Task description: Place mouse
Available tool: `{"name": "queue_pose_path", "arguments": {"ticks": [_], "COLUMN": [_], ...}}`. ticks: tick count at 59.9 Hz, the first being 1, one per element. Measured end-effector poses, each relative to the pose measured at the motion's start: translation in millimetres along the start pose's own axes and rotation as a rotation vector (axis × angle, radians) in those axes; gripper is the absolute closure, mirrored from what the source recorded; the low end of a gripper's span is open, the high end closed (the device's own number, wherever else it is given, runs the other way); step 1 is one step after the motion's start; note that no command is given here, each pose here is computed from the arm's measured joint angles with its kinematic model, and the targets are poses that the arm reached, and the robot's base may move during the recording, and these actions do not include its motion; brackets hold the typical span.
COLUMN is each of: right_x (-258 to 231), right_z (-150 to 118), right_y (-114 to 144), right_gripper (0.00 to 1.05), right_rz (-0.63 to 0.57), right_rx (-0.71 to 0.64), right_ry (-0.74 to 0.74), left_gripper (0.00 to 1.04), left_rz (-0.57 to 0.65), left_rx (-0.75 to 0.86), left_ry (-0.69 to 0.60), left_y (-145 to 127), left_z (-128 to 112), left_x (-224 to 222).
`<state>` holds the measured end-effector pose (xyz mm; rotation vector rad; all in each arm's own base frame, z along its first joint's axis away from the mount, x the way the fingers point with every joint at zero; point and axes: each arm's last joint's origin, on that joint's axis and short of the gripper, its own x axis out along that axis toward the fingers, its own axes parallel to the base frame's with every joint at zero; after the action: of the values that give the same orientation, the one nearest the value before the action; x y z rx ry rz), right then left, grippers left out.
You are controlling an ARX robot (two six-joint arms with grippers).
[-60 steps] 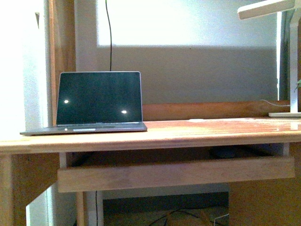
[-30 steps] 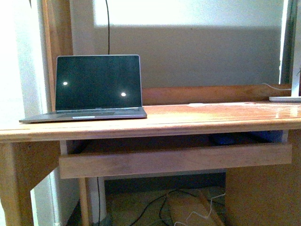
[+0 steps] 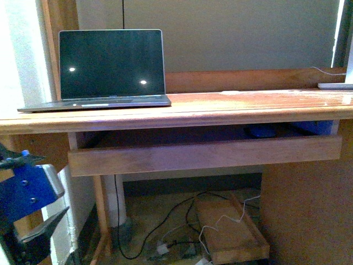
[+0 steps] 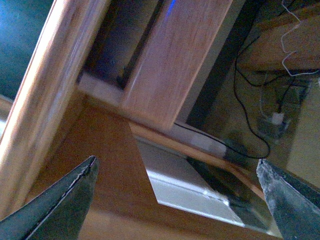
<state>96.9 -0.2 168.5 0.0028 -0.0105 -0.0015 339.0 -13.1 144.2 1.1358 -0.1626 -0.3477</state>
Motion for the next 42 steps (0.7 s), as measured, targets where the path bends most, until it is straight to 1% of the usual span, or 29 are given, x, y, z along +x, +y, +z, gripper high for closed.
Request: {"name": "queue_pose_path", "arguments": {"ticks": [9,15,28,42], "right_x": [0.0,0.0,0.0,0.0], "right_z": [-0.1,0.0,-0.1,0.0], "right_y": [0.0,0.0,0.0,0.0], "right_gripper": [0.07,0.07,0.07,0.07], "right_rz": [0.000,0.000,0.000,0.000], "right_rx": [0.000,0.000,0.000,0.000], "right_ry": [0.000,0.000,0.000,0.000], "left_gripper": [0.08,0.08,0.08,0.08], "left_rz": [0.007,0.011,-0.012,-0.036], "left_rx": [0.129,0.203,0.261,0.275], "left_ry": [-0.083,-0.110,-0.120,-0.169], "left_y": [1.3,3.5,2.3,1.2], "left_z": [2.3,-2.1,-18.6,-23.3], "left_x": [29.5,51.3,84.8,104.6]}}
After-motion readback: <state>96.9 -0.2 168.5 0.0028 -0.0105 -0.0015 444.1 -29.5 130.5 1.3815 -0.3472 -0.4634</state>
